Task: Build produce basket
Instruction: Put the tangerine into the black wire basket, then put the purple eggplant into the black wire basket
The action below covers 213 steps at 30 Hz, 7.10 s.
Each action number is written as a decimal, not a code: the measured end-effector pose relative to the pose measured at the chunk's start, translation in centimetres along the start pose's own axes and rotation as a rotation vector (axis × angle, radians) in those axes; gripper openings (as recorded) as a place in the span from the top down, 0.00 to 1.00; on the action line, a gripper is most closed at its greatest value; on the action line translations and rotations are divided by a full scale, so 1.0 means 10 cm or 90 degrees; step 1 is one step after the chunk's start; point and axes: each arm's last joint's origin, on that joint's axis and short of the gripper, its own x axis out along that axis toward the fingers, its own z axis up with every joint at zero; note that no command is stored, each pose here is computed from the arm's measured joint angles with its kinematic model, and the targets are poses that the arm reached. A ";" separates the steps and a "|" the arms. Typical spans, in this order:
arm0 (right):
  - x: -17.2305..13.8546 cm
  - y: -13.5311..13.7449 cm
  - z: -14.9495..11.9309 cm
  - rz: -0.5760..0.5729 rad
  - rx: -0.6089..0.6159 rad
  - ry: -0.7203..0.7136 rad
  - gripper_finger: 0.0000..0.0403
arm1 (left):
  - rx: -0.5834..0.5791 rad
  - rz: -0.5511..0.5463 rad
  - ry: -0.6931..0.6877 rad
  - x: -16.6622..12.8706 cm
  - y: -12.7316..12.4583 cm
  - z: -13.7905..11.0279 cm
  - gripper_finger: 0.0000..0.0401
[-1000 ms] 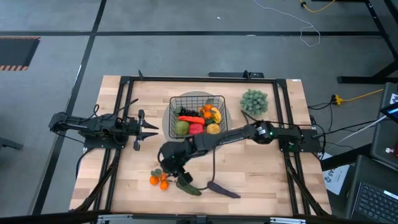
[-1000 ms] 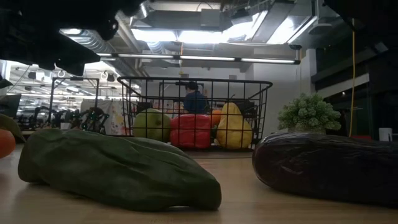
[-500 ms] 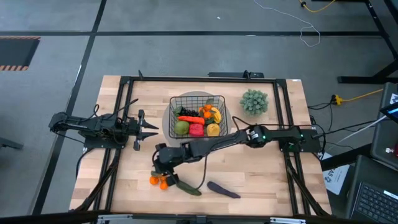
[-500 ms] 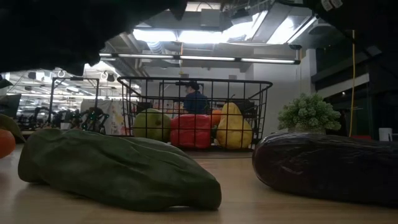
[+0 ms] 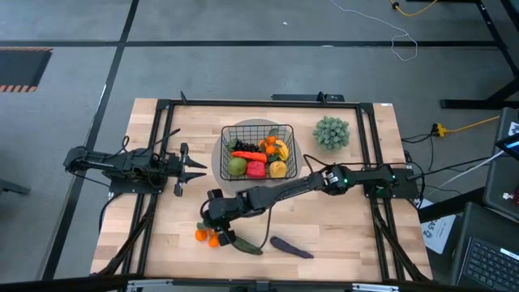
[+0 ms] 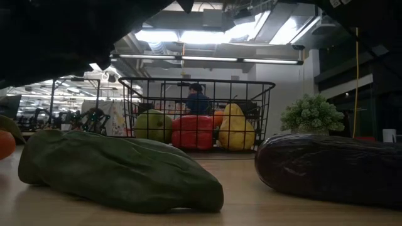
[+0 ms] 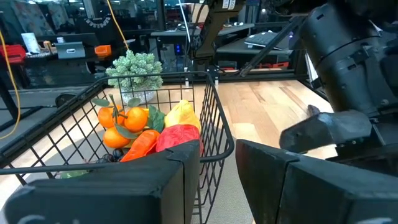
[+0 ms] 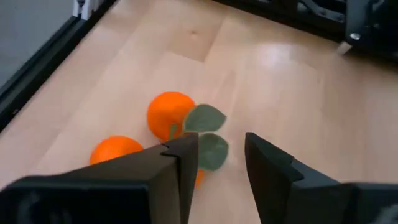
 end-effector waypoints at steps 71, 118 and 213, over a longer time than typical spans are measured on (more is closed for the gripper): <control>0.02 0.11 -0.07 0.074 0.024 0.039 0.70 | 0.000 0.000 0.000 0.00 0.00 0.00 0.77; -0.72 -0.09 0.47 0.039 -0.105 -0.049 1.00 | 0.000 0.000 0.000 0.00 0.00 0.00 0.77; -3.21 -1.63 0.30 -0.014 0.050 0.076 0.82 | 0.030 0.007 0.001 0.00 0.00 0.00 0.77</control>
